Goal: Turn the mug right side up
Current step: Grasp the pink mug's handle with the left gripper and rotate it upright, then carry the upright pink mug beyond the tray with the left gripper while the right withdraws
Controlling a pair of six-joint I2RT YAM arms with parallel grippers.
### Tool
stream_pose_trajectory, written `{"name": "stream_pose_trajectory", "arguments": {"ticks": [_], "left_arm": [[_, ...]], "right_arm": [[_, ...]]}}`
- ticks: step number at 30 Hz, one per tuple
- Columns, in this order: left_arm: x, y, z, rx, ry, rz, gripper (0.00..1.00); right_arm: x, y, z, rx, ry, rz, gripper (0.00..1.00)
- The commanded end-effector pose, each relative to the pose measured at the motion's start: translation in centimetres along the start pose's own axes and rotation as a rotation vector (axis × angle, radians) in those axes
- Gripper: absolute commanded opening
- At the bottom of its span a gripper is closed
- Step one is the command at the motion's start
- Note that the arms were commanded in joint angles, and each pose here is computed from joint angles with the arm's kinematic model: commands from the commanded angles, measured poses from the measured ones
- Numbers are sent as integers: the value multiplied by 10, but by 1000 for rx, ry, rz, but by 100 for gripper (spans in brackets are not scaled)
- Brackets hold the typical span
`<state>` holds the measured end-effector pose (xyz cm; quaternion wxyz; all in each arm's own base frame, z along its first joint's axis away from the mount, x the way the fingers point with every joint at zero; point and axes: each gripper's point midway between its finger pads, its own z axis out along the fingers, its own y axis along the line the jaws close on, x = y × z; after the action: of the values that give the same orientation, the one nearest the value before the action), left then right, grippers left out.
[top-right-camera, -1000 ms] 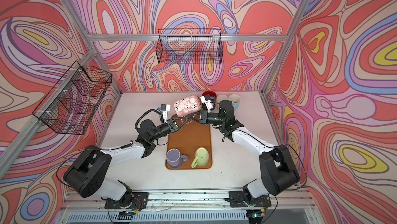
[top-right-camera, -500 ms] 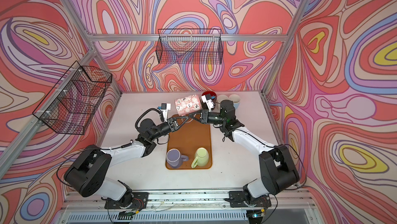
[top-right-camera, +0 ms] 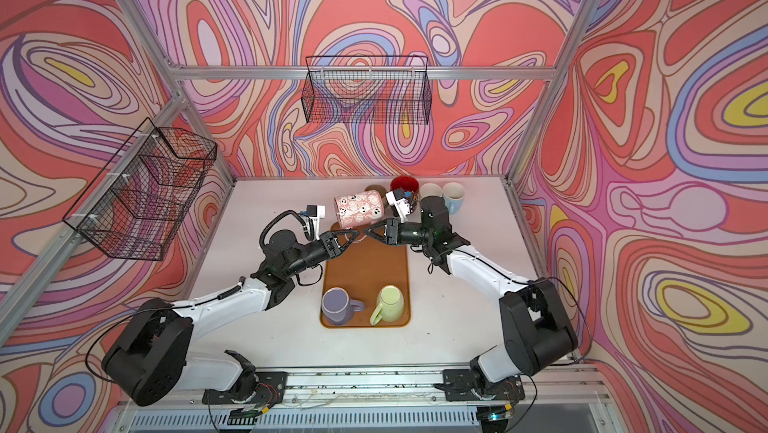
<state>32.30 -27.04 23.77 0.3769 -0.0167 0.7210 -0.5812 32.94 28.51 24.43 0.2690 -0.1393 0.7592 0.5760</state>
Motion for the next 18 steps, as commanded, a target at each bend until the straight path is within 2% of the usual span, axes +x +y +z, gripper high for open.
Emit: {"name": "stream_pose_trajectory", "arguments": {"ticks": [1, 10, 18], "left_arm": [[-27, -6, -12, -18, -111, 45, 0], [-47, 17, -26, -183, -144, 60, 0], [-69, 24, -28, -275, -147, 103, 0]], "right_arm": [[-1, -10, 1, 66, -1, -48, 39], [5, -20, -2, 118, 8, -66, 43], [10, -22, -4, 115, 8, -84, 43]]}}
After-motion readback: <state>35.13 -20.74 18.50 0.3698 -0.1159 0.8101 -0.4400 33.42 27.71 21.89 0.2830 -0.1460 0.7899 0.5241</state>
